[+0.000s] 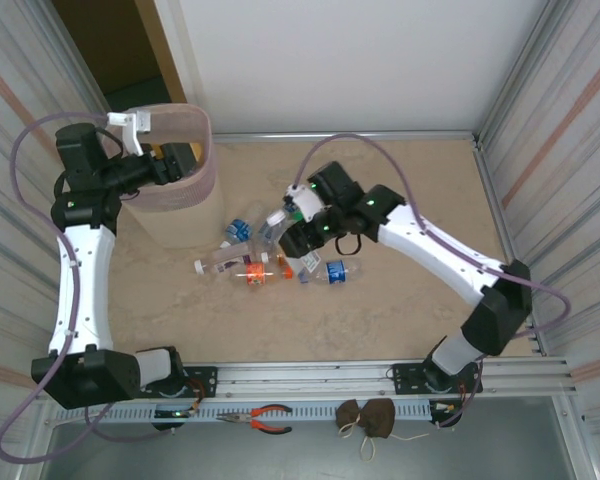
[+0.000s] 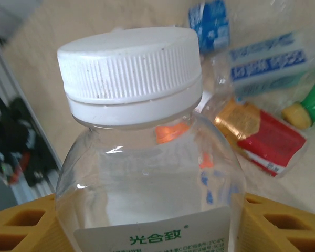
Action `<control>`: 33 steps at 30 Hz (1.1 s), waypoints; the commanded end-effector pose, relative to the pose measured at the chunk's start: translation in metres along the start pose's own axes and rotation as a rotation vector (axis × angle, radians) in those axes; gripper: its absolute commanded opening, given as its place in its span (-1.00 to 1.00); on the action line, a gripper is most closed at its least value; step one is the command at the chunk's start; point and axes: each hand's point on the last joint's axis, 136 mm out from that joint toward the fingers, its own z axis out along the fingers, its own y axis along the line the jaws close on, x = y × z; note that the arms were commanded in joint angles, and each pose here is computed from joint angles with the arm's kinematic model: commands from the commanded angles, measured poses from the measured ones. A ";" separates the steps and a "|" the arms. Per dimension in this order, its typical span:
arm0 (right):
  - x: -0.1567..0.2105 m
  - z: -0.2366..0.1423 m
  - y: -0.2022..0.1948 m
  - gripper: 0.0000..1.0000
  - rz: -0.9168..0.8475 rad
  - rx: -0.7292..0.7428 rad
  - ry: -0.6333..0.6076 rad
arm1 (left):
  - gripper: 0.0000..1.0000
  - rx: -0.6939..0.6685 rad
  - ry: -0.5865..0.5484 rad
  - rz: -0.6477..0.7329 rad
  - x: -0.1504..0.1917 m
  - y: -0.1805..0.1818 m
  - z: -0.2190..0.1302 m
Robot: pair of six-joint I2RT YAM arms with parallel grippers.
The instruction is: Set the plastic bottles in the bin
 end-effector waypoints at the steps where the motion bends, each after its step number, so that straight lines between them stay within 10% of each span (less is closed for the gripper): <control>1: -0.040 -0.039 0.014 0.29 0.060 -0.116 -0.222 | 0.55 0.094 -0.048 0.106 -0.010 -0.033 0.000; 18: -0.098 -0.163 0.026 0.27 0.002 -0.158 -0.696 | 0.70 0.494 -0.035 0.360 0.024 -0.151 0.028; 33: -0.101 -0.212 0.087 0.19 -0.255 -0.305 -0.826 | 0.84 0.691 0.054 0.445 0.066 -0.212 0.046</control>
